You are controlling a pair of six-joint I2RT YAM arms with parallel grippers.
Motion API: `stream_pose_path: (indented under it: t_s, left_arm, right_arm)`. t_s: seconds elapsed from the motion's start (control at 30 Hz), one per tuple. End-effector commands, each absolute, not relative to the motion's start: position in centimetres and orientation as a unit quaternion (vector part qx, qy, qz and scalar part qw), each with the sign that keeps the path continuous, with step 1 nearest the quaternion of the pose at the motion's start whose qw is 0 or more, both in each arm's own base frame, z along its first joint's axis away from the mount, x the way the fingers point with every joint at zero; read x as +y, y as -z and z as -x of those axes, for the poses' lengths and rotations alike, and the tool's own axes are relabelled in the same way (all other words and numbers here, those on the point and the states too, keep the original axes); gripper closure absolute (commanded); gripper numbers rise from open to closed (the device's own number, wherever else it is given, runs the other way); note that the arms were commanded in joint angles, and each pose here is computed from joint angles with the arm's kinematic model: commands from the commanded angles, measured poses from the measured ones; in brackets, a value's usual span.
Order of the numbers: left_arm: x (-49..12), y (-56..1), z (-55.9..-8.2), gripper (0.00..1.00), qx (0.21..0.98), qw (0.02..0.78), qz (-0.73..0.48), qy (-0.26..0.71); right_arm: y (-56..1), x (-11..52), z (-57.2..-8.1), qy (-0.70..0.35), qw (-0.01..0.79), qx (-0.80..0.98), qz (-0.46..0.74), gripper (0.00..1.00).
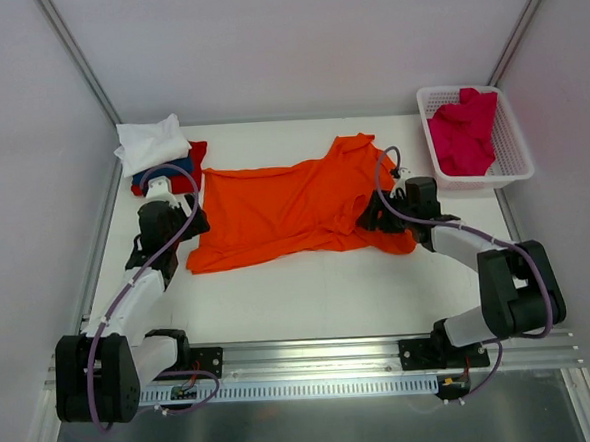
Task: Fold and stack the t-shirts
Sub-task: Flatten out the tshirt, then grap the side of the flattened tshirt closest away from the robot with both arms
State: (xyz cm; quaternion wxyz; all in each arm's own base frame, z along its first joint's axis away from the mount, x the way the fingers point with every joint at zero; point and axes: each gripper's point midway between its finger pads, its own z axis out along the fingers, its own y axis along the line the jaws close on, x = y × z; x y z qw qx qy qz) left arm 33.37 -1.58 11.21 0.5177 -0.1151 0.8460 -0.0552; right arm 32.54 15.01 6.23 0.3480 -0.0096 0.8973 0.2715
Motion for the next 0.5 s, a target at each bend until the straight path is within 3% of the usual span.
stream_pose_path:
  t_s: [0.0,0.47]
  left_arm:
    - [-1.0,-12.5,-33.6,0.11,0.835,0.532,0.132,0.053]
    - [-1.1,-12.2,-33.1,0.12,0.840,0.523,0.137,0.056]
  right_arm:
    - [-7.3,15.8,-34.0,-0.273,0.367,0.889,0.027,0.34]
    - [-9.3,19.2,-35.0,-0.255,0.376,0.887,0.085,0.34]
